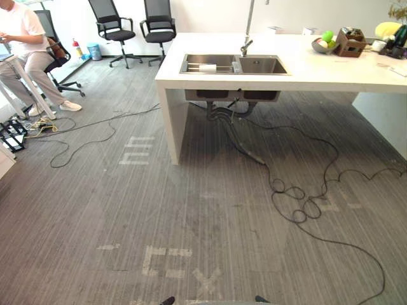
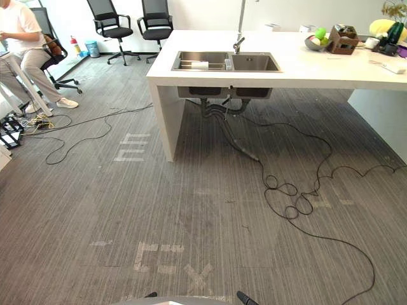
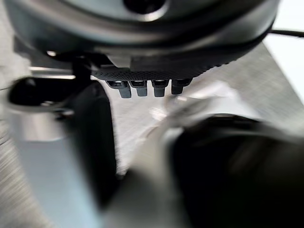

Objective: Walk over to the sink, pick up the cup, carry it to the dishwasher, place the cup inside the dishwasher, then close the dishwasher door

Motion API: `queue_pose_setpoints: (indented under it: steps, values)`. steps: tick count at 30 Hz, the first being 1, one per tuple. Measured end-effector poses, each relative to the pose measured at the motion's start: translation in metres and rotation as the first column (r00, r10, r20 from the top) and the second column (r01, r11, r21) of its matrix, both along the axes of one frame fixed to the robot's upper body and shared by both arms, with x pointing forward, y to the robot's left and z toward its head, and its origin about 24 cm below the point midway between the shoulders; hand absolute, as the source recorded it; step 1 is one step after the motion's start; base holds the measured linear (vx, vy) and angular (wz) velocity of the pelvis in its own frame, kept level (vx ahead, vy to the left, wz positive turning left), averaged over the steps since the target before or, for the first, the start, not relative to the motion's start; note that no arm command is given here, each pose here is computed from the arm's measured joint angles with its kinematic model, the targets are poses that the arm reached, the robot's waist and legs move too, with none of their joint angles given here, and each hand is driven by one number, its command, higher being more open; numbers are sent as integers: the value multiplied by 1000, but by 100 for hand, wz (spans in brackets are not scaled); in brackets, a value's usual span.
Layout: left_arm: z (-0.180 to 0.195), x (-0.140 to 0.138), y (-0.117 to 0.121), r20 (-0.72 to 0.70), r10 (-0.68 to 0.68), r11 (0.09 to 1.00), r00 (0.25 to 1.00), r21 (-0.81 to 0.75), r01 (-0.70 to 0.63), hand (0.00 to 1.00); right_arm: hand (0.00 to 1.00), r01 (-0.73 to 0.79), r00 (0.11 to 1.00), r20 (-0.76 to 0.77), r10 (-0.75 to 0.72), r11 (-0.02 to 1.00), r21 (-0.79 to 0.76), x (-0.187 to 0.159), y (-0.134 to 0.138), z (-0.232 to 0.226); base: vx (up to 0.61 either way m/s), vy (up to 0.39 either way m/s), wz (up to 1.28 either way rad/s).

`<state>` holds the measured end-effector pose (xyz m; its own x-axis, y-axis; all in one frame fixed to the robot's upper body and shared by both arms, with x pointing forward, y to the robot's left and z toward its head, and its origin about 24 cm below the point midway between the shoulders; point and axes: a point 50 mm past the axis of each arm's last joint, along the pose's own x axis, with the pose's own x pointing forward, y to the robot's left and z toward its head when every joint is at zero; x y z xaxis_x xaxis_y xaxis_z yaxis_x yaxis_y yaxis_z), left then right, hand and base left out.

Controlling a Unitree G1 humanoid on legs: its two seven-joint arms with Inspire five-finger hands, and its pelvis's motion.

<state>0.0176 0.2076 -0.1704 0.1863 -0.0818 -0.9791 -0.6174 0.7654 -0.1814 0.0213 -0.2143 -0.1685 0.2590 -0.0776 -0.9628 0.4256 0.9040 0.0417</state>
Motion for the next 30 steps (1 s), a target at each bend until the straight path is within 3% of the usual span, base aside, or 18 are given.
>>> queue_pose_setpoints:
  steps: [1, 4, 12, 22, 30]
  values:
    - [0, 4, -1, 22, -29, 999, 999, 15, 28, 100, 100, -144, 989, 21, 146, 987, -76, 10, -1, 2, -6, -11, 12]
    - [0, 8, -1, 57, -78, 996, 995, 43, 75, 100, 100, -296, 954, 9, 301, 942, -156, 22, -1, 3, -36, -28, 16]
    - [1, 14, 3, 77, -186, 972, 980, 158, 172, 100, 100, -255, 967, 0, 256, 962, -102, 21, -1, 1, -34, -28, 3]
    - [2, 14, 5, 141, -176, 957, 974, 255, 136, 100, 100, -209, 977, 35, 209, 978, -12, 18, 0, 0, -36, -16, -1]
    - [5, 18, 9, 191, -144, 941, 971, 331, 75, 100, 100, -145, 977, 165, 137, 989, 35, 24, 5, 4, -39, 9, 5]
